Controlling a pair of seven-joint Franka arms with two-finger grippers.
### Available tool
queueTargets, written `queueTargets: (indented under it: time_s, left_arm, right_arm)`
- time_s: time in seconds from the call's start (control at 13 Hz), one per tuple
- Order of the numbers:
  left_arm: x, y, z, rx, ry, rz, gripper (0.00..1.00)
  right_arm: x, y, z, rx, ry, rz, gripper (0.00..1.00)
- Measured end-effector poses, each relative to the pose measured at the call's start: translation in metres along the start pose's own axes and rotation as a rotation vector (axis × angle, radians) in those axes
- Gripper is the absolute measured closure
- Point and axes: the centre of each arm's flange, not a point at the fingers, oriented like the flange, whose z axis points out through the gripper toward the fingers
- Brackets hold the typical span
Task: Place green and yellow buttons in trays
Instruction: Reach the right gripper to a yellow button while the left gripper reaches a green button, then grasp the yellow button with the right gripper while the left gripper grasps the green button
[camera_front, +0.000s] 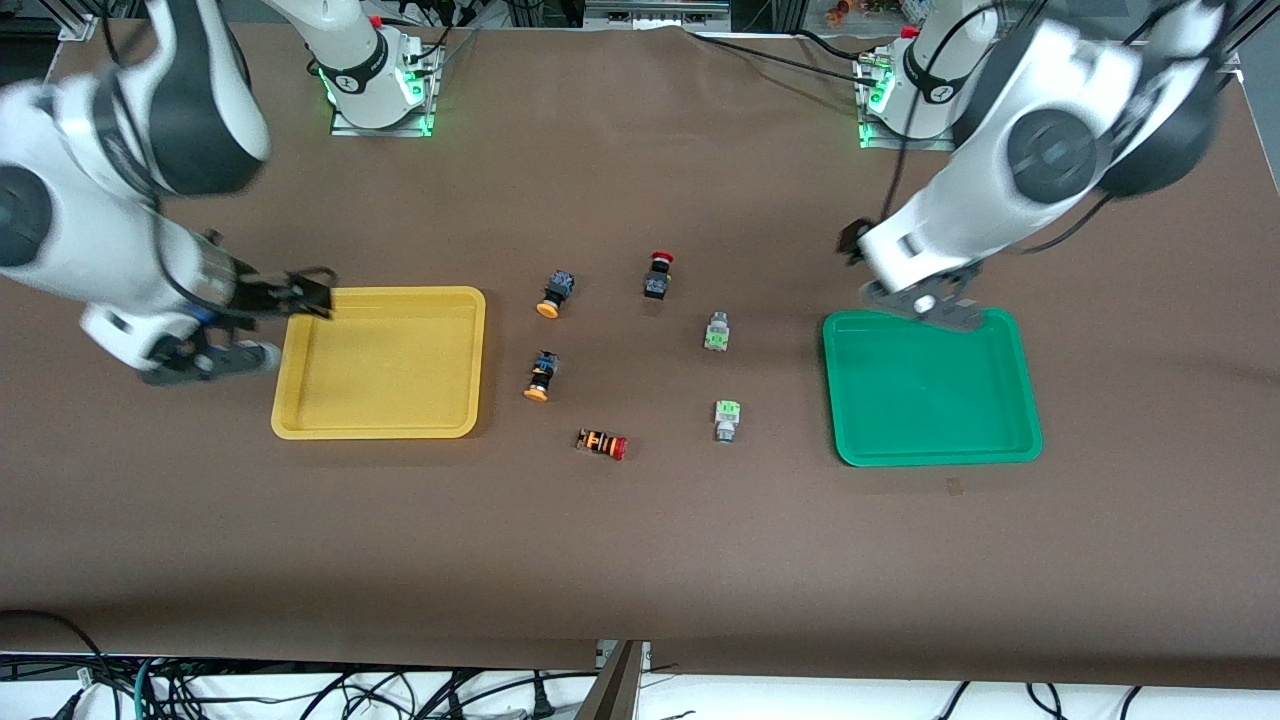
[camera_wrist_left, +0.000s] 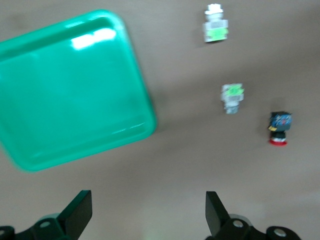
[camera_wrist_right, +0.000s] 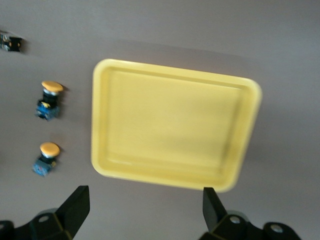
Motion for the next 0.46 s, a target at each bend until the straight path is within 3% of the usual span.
queueTargets:
  time_s: [0.31, 0.46]
  left_arm:
    - [0.066, 0.076, 0.144, -0.108, 0.035, -0.029, 0.00]
    - [0.066, 0.121, 0.193, -0.016, 0.057, -0.044, 0.00]
  right_arm:
    - [0.034, -0.098, 0.099, 0.066, 0.010, 0.211, 0.00]
    - [0.039, -0.140, 0.140, 0.081, 0.034, 0.277, 0.00]
